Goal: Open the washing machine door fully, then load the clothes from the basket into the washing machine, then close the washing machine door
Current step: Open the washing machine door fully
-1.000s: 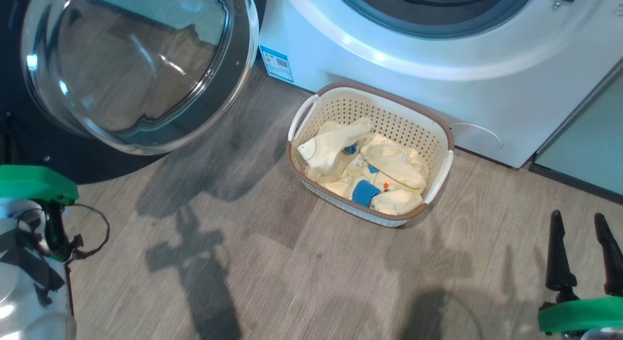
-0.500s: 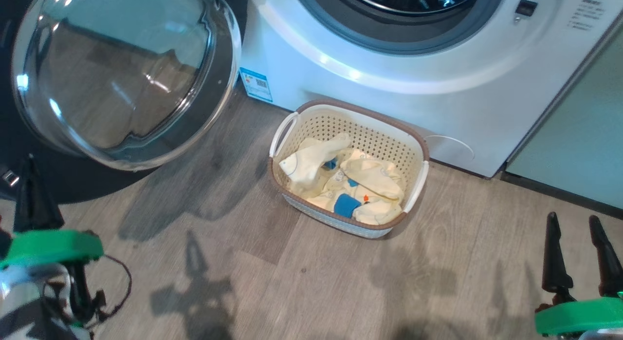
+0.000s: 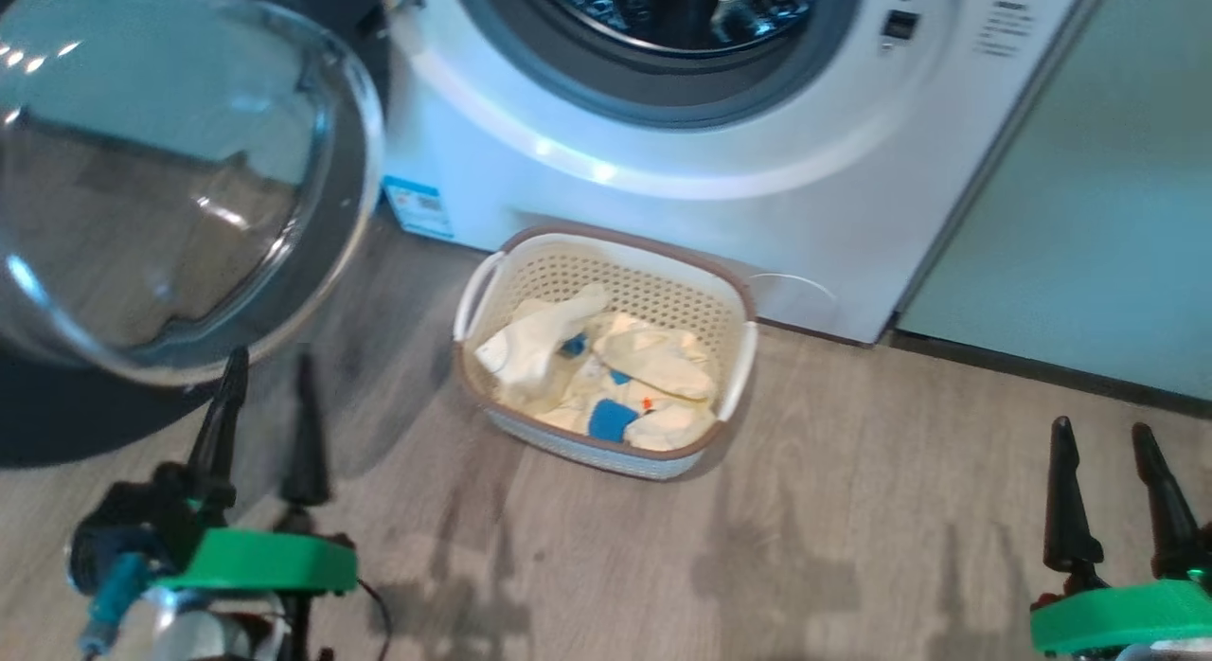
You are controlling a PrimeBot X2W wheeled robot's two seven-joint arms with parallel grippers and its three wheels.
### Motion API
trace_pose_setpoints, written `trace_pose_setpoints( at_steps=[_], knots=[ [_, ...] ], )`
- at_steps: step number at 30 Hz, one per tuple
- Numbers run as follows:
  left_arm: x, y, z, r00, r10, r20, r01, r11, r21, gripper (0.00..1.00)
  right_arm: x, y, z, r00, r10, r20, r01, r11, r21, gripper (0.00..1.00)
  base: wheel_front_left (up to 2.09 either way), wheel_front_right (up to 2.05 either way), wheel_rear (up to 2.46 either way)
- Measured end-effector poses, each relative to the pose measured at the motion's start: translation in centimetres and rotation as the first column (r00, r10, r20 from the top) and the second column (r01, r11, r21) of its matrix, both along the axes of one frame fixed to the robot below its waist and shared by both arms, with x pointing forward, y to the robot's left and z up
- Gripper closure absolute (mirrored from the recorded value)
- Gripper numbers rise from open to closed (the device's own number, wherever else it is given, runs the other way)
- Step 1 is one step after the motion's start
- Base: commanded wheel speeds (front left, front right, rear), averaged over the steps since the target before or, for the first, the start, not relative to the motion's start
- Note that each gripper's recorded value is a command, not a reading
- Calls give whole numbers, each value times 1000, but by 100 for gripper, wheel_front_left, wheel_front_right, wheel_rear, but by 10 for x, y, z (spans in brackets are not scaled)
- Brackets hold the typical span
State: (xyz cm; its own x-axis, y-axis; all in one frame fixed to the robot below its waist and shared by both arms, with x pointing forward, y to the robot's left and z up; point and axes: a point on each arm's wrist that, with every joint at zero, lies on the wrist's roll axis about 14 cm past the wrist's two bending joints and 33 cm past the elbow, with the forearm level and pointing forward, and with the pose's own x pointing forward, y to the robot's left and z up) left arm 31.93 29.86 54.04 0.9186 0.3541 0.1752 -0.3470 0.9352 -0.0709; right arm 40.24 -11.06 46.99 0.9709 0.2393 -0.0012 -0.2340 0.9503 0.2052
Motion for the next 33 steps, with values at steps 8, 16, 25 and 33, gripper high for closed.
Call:
trace_pose_setpoints(
  at_steps=[8,16,25,33],
  knots=[
    [30,-54,-13,989,-150,-21,149,988,-47,0,-16,-27,7,997,-78,14,78,997,-10,0,0,0,0],
    [54,-97,-30,959,-275,-63,270,960,-77,0,-35,-48,16,989,-144,33,144,989,-13,0,0,0,0],
    [67,-117,-34,939,-333,-90,325,942,-87,0,-48,-64,29,978,-196,67,196,981,-2,0,0,0,0],
    [63,-117,-35,938,-330,-107,322,943,-86,0,-56,-66,28,977,-205,63,206,979,-2,0,0,0,0]
  ],
)
